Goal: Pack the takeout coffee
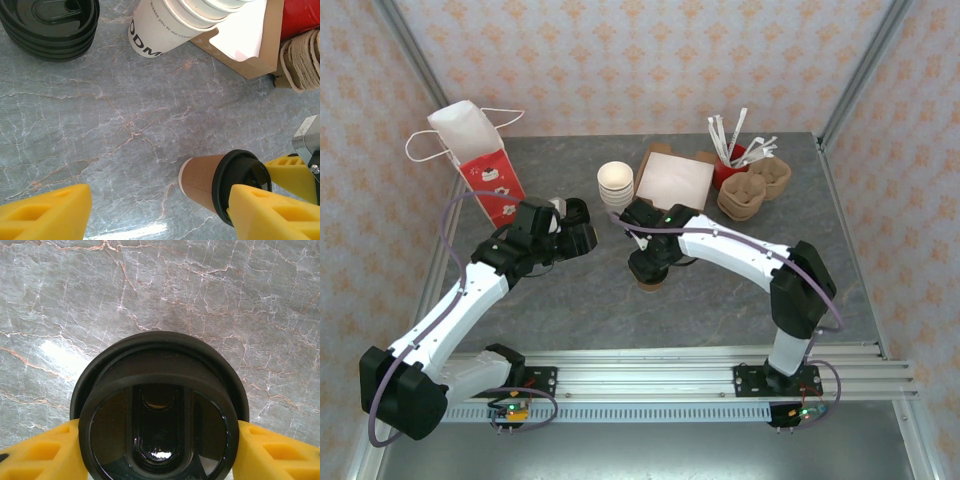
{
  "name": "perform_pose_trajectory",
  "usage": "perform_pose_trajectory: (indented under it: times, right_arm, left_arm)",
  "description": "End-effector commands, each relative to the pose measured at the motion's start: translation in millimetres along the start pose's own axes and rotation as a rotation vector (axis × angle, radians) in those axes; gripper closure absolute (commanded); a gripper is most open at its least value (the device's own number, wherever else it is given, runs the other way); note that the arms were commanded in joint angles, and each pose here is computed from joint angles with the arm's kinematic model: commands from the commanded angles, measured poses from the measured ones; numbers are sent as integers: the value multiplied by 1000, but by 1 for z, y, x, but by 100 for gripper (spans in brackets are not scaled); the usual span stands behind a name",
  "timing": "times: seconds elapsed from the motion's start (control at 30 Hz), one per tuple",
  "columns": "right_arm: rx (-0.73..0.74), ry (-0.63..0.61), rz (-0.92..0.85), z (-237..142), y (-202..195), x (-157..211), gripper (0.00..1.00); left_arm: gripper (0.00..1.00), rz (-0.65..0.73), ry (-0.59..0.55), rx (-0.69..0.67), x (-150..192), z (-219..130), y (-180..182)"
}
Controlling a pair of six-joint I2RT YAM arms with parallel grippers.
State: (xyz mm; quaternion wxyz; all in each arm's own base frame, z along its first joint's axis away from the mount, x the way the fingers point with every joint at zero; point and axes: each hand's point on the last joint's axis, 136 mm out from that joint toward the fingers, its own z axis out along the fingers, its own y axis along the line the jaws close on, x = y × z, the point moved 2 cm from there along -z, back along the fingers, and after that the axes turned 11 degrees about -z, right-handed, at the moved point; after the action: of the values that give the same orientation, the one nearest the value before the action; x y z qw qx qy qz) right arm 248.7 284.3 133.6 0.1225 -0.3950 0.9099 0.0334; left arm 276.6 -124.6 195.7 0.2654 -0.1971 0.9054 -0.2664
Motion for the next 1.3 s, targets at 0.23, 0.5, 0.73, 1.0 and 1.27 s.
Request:
perform_pose_trajectory:
  times: [0.23,0.5,0.73,1.0,1.27]
  right_arm:
    - [33,80,15,1,-7,11,27]
    - [38,53,21,-9,-8,8,22]
    - [20,32,26,-14,-5,5,17]
    - [18,-5,33,-26,-6,0,14]
    - [25,-27,42,-37,-10,0,14]
  left_arm:
    - [26,13,-29,26,-6,-7,-4]
    - [26,15,-27,26,-5,-6,-4]
    - [26,14,-26,24,-5,-5,-4]
    - [26,12,-22,27,-5,-4,-4]
    - [26,14,-25,33,-6,-4,-7]
